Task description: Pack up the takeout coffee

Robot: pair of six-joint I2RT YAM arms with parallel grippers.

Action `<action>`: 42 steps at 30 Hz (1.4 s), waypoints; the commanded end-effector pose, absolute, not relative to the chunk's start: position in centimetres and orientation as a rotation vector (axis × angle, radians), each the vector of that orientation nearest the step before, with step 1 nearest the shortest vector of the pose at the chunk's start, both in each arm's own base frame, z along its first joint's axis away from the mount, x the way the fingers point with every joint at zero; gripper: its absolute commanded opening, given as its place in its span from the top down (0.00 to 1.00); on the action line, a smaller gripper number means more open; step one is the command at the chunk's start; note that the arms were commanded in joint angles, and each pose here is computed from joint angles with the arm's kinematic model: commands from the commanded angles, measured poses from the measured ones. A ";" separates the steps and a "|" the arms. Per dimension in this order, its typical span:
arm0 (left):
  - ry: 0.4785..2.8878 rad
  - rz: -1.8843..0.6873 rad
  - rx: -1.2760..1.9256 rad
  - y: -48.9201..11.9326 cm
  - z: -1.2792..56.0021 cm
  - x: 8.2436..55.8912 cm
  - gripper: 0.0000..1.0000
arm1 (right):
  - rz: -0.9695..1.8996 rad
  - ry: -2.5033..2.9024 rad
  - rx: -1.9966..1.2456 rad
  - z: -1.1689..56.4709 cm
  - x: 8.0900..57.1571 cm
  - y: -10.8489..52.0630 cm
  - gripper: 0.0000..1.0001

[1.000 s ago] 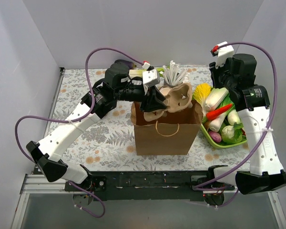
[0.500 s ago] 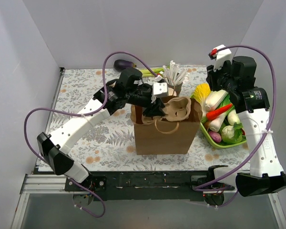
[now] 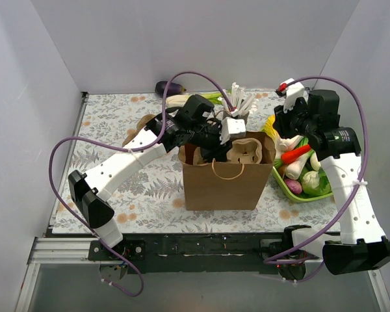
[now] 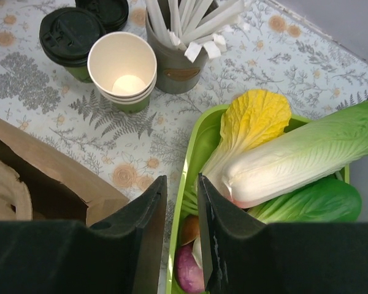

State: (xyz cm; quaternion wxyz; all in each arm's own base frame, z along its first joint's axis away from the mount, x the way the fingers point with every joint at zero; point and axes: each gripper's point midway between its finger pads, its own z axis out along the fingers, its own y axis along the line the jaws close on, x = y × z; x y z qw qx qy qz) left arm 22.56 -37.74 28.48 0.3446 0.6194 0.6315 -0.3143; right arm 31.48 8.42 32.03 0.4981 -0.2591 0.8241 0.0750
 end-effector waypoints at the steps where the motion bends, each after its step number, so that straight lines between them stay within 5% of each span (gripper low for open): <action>1: 1.725 -0.692 1.600 -36.4 28.9 22.5 1.00 | 0.205 2.020 -0.659 30.7 30.2 8.5 0.66; 18: 1.855 -0.599 1.735 -36.5 23.3 21.1 1.00 | 0.363 2.221 -0.766 23.6 24.8 9.3 0.67; 35: 1.914 -0.544 1.919 -37.6 17.8 20.3 1.00 | 0.227 2.226 -0.742 23.2 23.8 7.2 0.66; 42: 1.821 -0.513 1.955 -36.1 20.0 19.9 1.00 | 0.220 2.209 -0.733 23.7 24.0 7.2 0.66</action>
